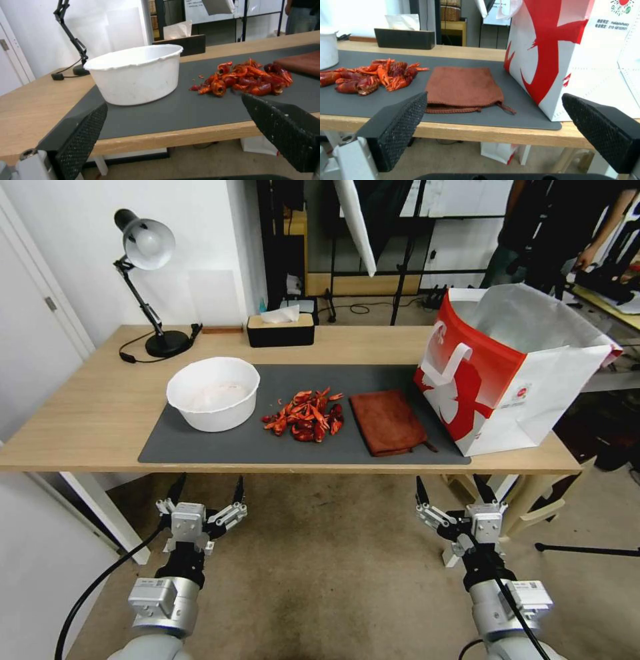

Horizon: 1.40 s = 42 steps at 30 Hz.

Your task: Sweep shrimp from table into container with towel, then put container into takeout bag.

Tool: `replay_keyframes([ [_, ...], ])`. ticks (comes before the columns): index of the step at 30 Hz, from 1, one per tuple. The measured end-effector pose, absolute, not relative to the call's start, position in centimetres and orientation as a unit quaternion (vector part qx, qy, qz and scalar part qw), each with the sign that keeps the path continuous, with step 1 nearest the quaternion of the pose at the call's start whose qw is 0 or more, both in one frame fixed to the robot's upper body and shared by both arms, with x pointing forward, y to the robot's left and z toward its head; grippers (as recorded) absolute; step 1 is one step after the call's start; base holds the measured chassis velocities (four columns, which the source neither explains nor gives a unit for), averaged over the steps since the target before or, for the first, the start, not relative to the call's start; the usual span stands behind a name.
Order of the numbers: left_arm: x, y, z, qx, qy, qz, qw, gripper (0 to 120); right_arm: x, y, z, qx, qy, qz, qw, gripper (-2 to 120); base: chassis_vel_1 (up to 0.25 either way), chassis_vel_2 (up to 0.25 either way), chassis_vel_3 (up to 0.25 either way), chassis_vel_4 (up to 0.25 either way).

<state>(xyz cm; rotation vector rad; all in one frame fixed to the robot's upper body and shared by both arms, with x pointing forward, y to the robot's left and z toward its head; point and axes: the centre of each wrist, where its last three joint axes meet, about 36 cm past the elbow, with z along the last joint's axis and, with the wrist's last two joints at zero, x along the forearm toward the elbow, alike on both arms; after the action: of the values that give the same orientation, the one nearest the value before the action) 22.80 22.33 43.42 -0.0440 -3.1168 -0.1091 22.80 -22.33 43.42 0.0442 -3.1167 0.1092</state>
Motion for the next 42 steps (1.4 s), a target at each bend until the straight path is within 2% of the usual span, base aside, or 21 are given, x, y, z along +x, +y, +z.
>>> replay_keyframes([
  [29,22.9,22.2,43.4,-0.01,-0.999,-0.029,0.008,100,23.0,-21.7,42.7,0.015,-0.999,0.033,0.017,100,0.0,0.0,0.0,0.0],
  [32,23.5,20.8,42.6,0.011,-1.0,0.019,-0.009,100,24.1,-17.2,38.9,0.031,-0.998,0.023,0.057,100,0.0,0.0,0.0,0.0],
  [37,24.3,18.7,41.3,0.051,-0.994,0.095,-0.02,100,24.3,-16.5,38.4,0.031,-0.998,0.025,0.056,100,0.0,0.0,0.0,0.0],
  [42,24.3,18.0,41.0,0.058,-0.991,0.115,-0.028,100,24.5,-16.8,38.7,0.028,-0.998,0.03,0.047,100,0.0,0.0,0.0,0.0],
])
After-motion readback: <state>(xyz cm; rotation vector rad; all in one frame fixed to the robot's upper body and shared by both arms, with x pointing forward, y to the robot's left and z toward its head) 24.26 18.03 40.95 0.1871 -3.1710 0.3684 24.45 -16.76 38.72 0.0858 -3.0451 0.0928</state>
